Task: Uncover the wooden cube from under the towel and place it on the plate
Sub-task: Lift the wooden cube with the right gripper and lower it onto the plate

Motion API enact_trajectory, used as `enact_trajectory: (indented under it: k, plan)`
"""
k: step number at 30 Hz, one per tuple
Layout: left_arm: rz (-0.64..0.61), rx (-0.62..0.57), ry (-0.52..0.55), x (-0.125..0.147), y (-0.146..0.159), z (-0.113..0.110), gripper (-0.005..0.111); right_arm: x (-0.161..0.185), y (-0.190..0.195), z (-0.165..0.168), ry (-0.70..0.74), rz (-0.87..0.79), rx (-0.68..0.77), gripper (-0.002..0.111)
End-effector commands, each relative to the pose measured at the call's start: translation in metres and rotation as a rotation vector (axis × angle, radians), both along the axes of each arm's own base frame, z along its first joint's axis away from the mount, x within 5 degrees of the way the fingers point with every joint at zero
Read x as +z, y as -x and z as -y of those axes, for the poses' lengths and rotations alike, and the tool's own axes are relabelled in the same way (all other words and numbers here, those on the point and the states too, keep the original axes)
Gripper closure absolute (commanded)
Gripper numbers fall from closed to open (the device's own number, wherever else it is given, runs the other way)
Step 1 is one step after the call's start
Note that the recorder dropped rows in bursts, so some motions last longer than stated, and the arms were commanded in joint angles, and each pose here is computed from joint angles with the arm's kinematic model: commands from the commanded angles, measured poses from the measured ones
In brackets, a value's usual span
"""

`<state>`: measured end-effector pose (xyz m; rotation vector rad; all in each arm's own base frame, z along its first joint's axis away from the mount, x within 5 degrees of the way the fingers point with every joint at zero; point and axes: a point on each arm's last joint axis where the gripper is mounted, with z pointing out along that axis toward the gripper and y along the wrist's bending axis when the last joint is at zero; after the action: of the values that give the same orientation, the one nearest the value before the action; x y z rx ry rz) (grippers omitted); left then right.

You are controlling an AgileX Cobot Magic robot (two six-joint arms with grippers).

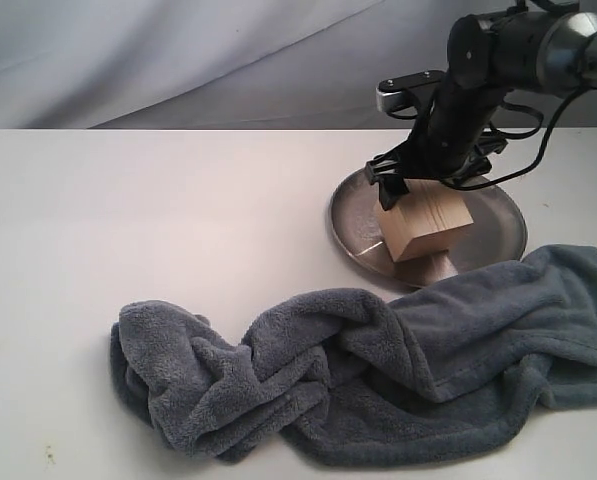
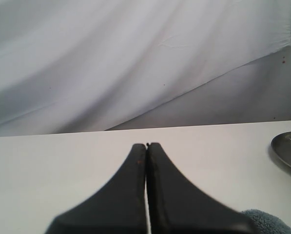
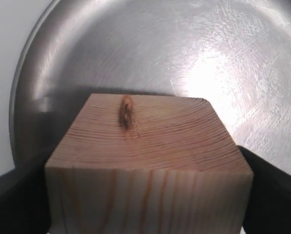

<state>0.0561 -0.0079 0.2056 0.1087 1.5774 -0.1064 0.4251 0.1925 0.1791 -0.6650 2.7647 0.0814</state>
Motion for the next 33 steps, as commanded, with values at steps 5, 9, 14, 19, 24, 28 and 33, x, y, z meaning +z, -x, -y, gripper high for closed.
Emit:
enact_trajectory:
  k: [5, 9, 14, 19, 24, 28, 33]
  plan:
    - [0.010, 0.003, 0.006, 0.000, 0.000, 0.000, 0.107, -0.003, -0.007, 0.002, -0.006, 0.034, -0.029, 0.062]
    - [0.010, 0.003, 0.006, 0.000, 0.000, 0.000, 0.107, -0.002, -0.008, 0.002, -0.012, 0.053, -0.031, 0.062]
    - [0.010, 0.003, 0.006, 0.000, 0.000, 0.000, 0.107, -0.001, -0.011, 0.001, -0.033, 0.087, -0.047, 0.062]
    - [0.010, 0.003, 0.006, 0.000, 0.000, 0.000, 0.107, 0.000, -0.013, 0.001, -0.032, 0.107, -0.044, 0.061]
    - [0.010, 0.003, 0.006, 0.000, 0.000, 0.000, 0.107, -0.017, -0.013, 0.001, -0.009, 0.062, -0.046, 0.053]
    - [0.010, 0.003, 0.006, 0.000, 0.000, 0.000, 0.107, -0.022, -0.015, 0.000, -0.013, 0.063, -0.051, 0.050]
    - [0.010, 0.003, 0.006, 0.000, 0.000, 0.000, 0.107, -0.017, -0.016, -0.001, -0.025, 0.088, -0.051, 0.045]
